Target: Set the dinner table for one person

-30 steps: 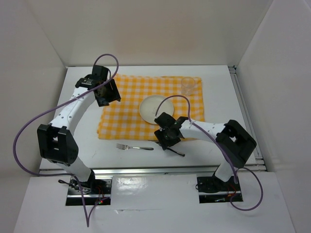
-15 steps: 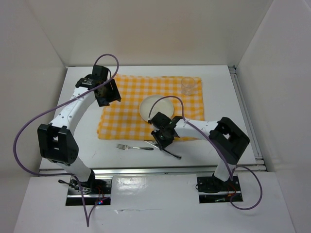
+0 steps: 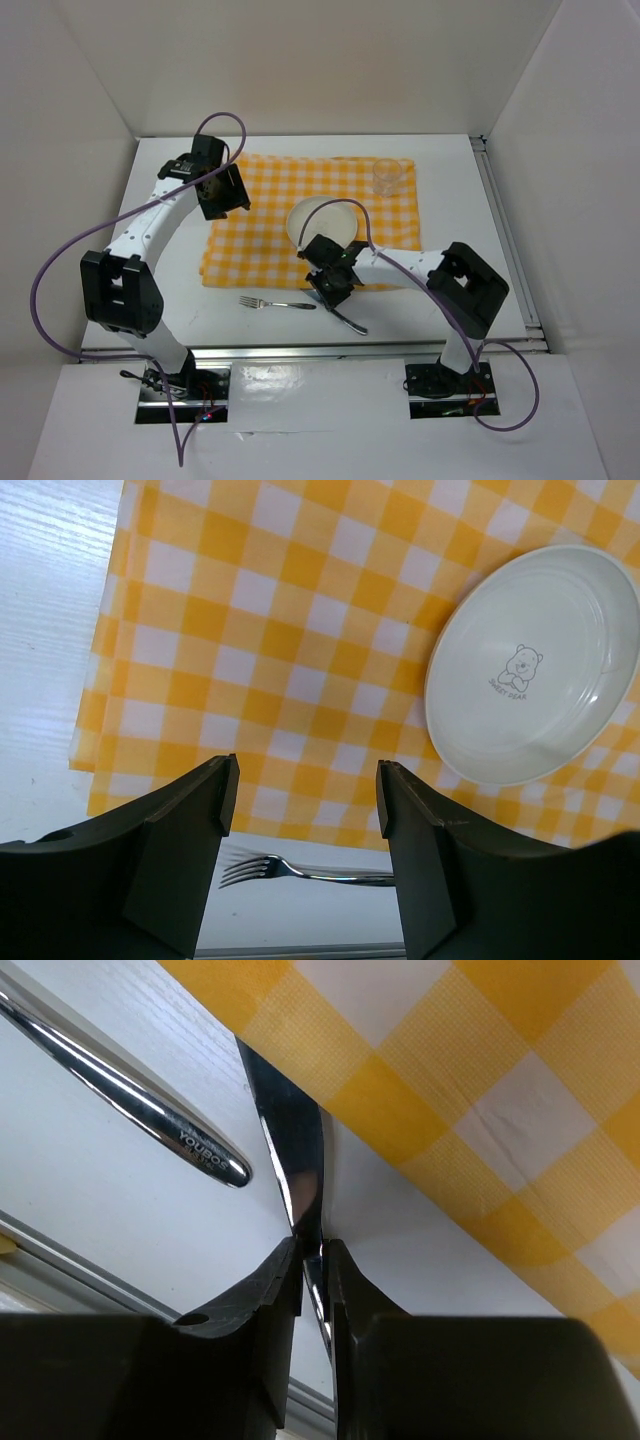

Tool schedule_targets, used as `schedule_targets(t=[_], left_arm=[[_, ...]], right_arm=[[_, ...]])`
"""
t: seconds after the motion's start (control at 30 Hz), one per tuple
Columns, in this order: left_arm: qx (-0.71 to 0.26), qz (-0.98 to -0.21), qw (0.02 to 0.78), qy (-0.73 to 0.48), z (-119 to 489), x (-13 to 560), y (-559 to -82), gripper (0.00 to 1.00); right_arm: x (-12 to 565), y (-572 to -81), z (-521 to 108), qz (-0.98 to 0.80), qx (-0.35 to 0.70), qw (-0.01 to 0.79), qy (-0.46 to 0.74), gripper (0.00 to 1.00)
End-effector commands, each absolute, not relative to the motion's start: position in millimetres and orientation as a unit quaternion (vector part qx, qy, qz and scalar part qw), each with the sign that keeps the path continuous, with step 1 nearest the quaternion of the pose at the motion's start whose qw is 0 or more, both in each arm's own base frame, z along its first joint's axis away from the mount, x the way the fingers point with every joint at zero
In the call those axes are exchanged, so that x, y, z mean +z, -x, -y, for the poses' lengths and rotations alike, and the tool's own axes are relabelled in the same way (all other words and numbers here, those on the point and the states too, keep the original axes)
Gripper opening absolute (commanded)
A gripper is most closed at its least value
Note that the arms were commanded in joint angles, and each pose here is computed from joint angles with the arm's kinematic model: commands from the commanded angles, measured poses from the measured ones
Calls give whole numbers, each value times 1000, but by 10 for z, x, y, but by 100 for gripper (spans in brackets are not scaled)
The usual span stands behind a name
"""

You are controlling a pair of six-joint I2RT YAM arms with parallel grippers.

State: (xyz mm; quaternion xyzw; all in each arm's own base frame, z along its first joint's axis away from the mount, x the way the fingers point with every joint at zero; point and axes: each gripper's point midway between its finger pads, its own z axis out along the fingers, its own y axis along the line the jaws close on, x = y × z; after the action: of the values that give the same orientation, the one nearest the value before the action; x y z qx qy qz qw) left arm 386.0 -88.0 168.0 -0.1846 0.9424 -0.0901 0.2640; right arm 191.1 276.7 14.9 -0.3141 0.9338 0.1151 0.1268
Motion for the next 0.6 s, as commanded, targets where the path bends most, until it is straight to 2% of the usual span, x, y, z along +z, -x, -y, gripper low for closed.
schedule_targets(t=[0.0, 0.57], left_arm=[[-103, -934, 287, 185, 899, 1812, -3984, 74], [-112, -935, 284, 182, 930, 1815, -3976, 74]], right_arm=[[223, -1934, -2693, -931, 76, 130, 333, 0], [453, -2031, -2609, -918, 47, 145, 367, 0]])
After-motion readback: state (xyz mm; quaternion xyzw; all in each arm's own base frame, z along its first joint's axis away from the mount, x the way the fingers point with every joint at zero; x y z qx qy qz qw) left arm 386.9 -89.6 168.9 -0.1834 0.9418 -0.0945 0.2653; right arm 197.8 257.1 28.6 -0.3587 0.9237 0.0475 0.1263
